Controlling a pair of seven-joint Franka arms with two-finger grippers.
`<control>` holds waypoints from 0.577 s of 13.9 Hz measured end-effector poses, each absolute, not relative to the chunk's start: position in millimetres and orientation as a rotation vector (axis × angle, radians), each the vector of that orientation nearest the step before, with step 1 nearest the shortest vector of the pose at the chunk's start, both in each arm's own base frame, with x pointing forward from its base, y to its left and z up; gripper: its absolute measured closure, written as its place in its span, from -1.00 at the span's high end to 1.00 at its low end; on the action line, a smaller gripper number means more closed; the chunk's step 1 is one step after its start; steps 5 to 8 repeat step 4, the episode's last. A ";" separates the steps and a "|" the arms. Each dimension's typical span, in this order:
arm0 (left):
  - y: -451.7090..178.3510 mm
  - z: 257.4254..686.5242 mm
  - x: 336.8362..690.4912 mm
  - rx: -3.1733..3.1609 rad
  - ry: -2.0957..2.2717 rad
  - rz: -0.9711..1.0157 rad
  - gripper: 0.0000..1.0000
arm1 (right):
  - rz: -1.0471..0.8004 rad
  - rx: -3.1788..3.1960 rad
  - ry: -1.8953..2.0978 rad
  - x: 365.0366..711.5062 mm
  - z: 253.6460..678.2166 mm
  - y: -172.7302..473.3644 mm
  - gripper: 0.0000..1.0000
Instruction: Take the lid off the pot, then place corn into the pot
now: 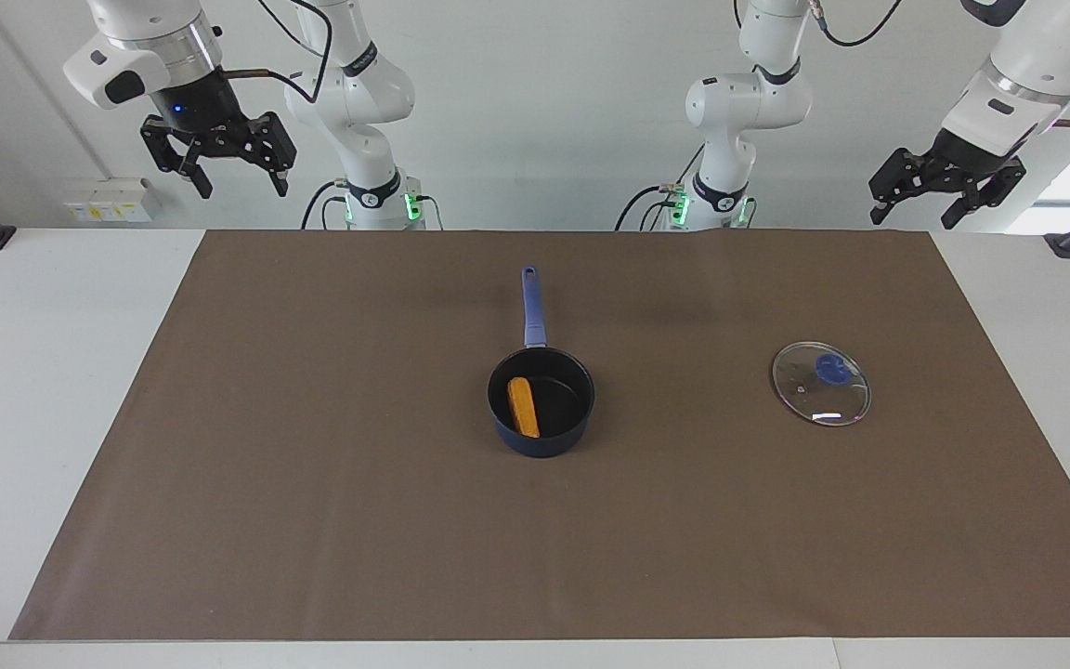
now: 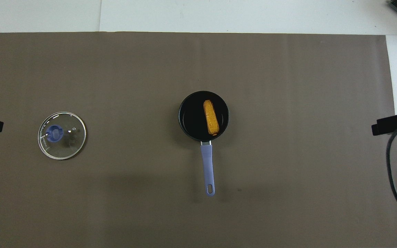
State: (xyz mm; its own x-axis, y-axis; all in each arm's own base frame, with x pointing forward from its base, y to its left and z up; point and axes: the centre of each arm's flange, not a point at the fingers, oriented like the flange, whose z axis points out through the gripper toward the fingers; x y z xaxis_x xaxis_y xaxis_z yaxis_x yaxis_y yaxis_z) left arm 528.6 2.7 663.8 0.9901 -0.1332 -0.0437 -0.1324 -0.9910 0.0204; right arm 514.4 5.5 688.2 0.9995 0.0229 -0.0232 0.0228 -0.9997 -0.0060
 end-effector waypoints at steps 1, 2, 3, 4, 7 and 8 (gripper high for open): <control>2.8 663.8 528.6 3.116 -0.208 -0.070 1.00 | 0.036 -3.136 -0.035 514.4 688.2 5.3 1.00; 2.8 663.8 528.6 3.116 -0.208 -0.070 1.00 | 0.036 -3.135 -0.030 514.4 688.3 3.6 1.00; 2.8 663.8 528.6 3.116 -0.208 -0.070 1.00 | 0.036 -3.135 -0.022 514.5 688.3 0.8 1.00; 2.7 663.8 528.6 3.116 -0.208 -0.070 1.00 | 0.036 -3.135 -0.016 514.5 688.3 -1.1 1.00; 2.7 663.8 528.6 3.116 -0.208 -0.070 1.00 | 0.036 -3.135 -0.016 514.5 688.3 -1.1 1.00; 2.7 663.8 528.6 3.116 -0.208 -0.070 1.00 | 0.036 -3.135 -0.016 514.5 688.3 -1.1 1.00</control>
